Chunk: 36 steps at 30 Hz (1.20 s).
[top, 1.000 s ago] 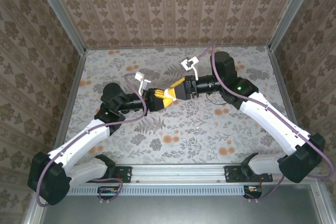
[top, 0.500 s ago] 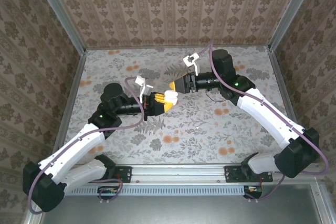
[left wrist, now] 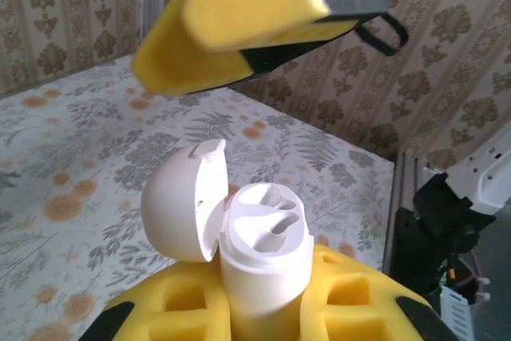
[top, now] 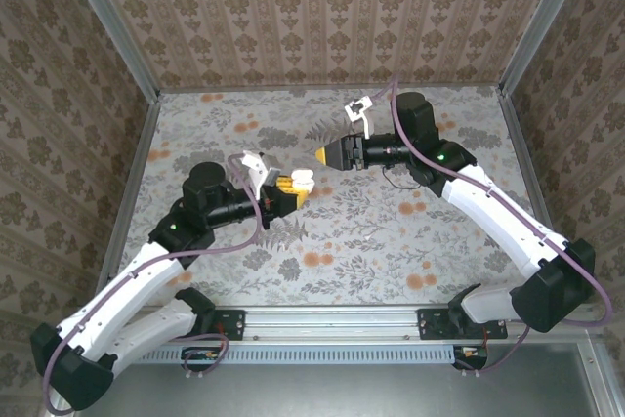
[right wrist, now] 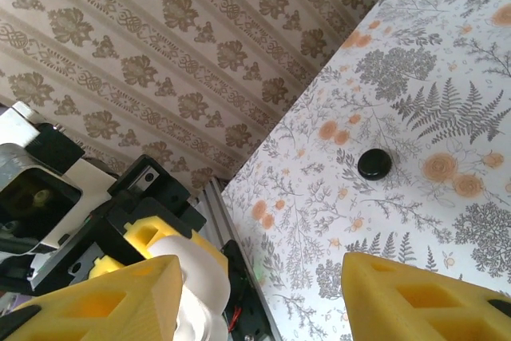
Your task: Insert wireless bluetooth earbuds into charging case
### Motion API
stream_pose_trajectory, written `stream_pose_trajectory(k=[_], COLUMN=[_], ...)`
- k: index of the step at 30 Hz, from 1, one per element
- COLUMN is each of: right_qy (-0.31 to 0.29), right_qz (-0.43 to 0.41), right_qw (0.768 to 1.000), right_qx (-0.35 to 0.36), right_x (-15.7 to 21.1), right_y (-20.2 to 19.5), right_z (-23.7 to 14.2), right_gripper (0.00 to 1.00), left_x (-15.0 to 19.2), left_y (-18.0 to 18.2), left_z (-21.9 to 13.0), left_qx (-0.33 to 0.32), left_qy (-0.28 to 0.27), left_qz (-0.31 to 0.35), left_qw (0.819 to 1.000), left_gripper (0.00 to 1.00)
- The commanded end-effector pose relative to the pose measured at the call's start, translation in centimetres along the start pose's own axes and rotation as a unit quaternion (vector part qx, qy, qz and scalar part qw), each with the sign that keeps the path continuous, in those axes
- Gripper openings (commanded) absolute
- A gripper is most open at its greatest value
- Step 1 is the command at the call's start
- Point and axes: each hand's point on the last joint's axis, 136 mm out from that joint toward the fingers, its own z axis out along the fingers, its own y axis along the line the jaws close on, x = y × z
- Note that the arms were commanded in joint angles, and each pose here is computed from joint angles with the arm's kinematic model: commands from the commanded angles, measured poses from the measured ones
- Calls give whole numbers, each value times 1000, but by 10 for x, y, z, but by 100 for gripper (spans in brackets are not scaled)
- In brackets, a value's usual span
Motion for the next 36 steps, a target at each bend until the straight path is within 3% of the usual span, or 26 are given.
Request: stream_pose_trajectory(k=[1,5,9,13,19,27,36], right_qy=[-8,0,36,79,166,264,308], right_qz=[22,53,64,78,71,40,23], right_qw=[1000,996,984,970,947,925,903], right_qx=[16,78,162,218,264,271,299], right_x=[2,13,36,62,117,189,217], right_y=[-8,-38,-68,-90,-101,-92,-102], right_z=[0,6,22,49,95,144,167], right_gripper=[56,54,54,52,40,35,30], left_x=[6,19,45,62,72,74,77], left_y=[6,17,40,61,76,76,71], left_z=[-7,-15,-34,-65,-105,-124,-123], left_qx=[-18,-43,-118,-216,-323,-356,-345], left_qy=[4,16,50,69,63,39,43], left_qz=[11,-5,-35,-41,-45,-49,-53], left_qw=[1000,999,991,973,943,932,936], left_gripper=[0,0,0,0,0,0,0])
